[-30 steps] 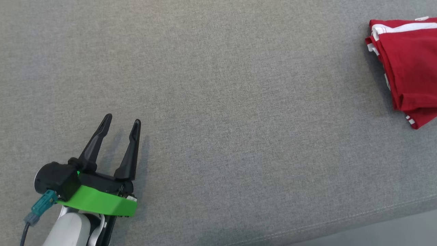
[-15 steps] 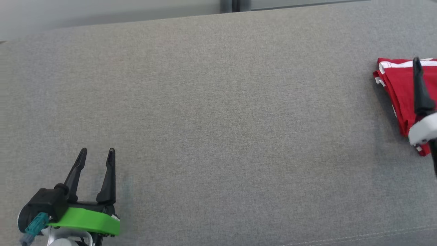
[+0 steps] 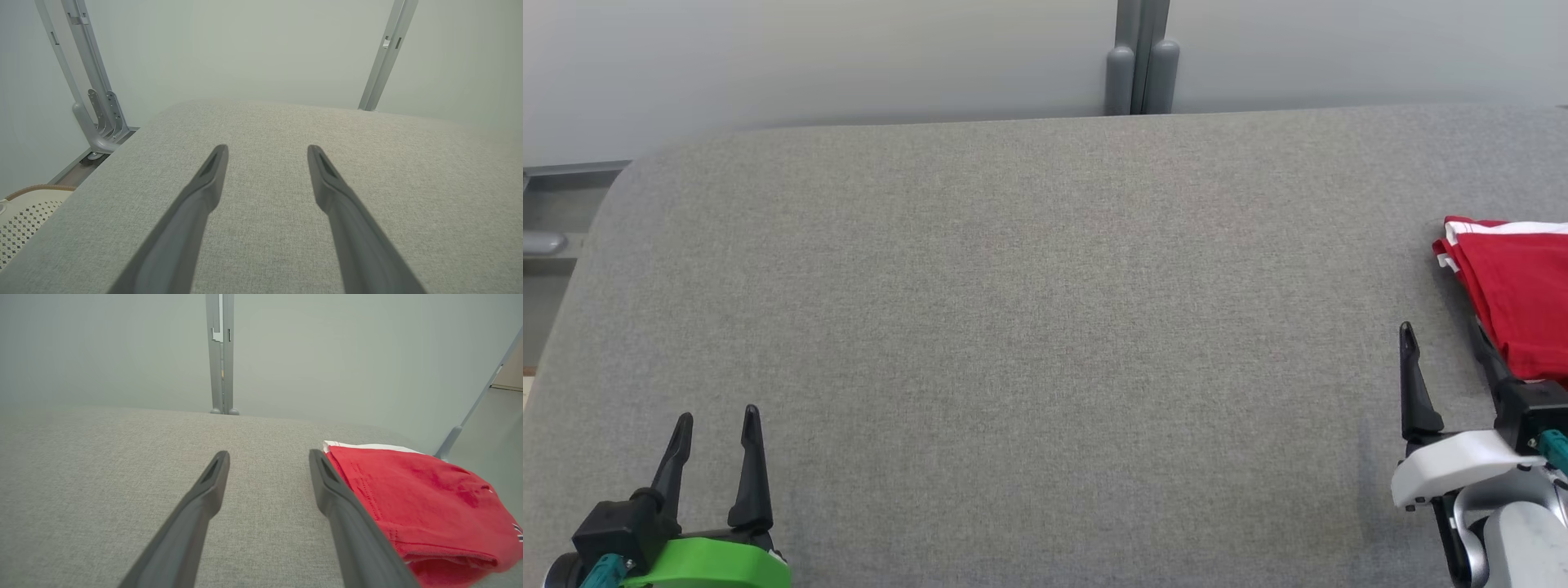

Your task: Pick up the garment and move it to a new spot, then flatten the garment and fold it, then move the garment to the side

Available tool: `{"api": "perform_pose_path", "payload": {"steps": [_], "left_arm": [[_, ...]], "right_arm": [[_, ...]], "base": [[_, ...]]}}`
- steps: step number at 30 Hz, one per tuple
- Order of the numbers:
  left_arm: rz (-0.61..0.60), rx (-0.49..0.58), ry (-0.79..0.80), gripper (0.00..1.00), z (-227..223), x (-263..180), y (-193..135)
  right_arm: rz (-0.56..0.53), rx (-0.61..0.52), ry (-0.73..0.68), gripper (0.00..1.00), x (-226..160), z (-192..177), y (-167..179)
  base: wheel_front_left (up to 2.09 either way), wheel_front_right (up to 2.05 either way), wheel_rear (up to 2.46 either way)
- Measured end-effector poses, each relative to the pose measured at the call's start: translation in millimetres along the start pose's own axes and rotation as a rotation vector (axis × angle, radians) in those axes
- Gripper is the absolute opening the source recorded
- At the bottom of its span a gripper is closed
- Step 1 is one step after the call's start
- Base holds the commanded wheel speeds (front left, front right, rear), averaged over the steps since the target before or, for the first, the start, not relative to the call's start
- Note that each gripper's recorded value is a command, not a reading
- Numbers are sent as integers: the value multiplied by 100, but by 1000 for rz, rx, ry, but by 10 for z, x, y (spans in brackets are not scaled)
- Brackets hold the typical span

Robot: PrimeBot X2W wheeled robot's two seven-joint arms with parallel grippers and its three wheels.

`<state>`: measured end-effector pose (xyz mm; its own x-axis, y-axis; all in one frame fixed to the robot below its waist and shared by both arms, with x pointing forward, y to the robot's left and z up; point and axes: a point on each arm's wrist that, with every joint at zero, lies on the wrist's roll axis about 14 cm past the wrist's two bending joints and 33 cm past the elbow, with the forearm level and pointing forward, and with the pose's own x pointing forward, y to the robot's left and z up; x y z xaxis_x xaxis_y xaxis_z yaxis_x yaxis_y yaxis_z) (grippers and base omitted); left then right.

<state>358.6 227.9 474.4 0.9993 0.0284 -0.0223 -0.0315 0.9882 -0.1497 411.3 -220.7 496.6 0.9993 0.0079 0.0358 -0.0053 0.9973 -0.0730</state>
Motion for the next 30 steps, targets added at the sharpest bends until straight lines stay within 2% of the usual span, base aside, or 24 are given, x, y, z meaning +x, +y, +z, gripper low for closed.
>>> {"api": "perform_pose_path", "payload": {"steps": [11,24,30], "left_arm": [[-34,-12,-36,100,87,-6,-154],[-57,-12,-27,100,60,19,-217],[-51,-21,-4,100,-15,-10,-219]], "right_arm": [[-57,-27,29,100,-313,-73,-75],[-51,-23,17,100,-292,-32,-32],[-47,-11,50,100,-345,-142,5]], "base": [[0,0,0],[0,0,0],[0,0,0]]}}
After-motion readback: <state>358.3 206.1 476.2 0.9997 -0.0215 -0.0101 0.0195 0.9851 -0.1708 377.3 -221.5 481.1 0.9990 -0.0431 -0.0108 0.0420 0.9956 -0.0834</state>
